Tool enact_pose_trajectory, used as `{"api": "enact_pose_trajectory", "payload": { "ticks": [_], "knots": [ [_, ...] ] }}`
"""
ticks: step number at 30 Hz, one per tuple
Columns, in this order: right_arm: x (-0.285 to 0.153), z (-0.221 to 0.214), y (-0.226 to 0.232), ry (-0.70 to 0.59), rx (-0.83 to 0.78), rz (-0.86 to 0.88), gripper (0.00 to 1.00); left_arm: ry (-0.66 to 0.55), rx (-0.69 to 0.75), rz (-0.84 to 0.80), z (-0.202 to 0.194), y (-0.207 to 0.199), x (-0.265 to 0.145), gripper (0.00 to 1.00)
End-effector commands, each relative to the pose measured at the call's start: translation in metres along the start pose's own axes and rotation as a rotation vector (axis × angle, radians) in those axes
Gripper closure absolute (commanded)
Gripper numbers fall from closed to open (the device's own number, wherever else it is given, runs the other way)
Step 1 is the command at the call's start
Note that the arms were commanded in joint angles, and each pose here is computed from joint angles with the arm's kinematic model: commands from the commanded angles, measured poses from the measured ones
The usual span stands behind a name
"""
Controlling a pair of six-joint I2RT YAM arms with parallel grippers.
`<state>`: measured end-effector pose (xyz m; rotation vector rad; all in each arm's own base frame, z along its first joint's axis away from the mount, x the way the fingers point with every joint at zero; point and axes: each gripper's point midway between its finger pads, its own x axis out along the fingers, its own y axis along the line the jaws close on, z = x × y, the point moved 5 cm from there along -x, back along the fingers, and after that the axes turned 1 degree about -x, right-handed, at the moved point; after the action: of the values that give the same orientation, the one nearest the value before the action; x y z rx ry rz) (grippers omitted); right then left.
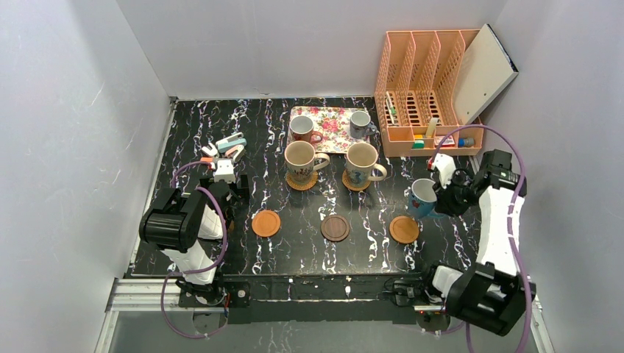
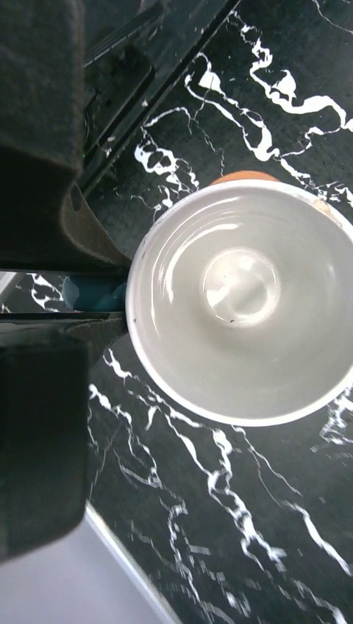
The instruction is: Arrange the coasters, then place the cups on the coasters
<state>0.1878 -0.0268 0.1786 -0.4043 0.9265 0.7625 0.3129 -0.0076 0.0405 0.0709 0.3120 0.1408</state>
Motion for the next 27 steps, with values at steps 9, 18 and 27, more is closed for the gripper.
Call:
{"api": "enact_pose_trajectory", "payload": {
  "ticks": [9,18,27],
  "knots": [
    [-0.003,0.005,0.025,-0.183,-0.252,-0.014,0.99,-0.028,-0.017,0.034,0.008,0.004,0.004,0.02],
    [0.012,-0.011,0.037,-0.168,-0.263,0.042,0.99,-0.028,-0.017,0.034,0.008,0.004,0.004,0.02],
    [0.022,-0.024,0.040,-0.133,-0.263,0.040,0.99,-0.029,-0.017,0.034,0.008,0.004,0.004,0.02]
  ]
}}
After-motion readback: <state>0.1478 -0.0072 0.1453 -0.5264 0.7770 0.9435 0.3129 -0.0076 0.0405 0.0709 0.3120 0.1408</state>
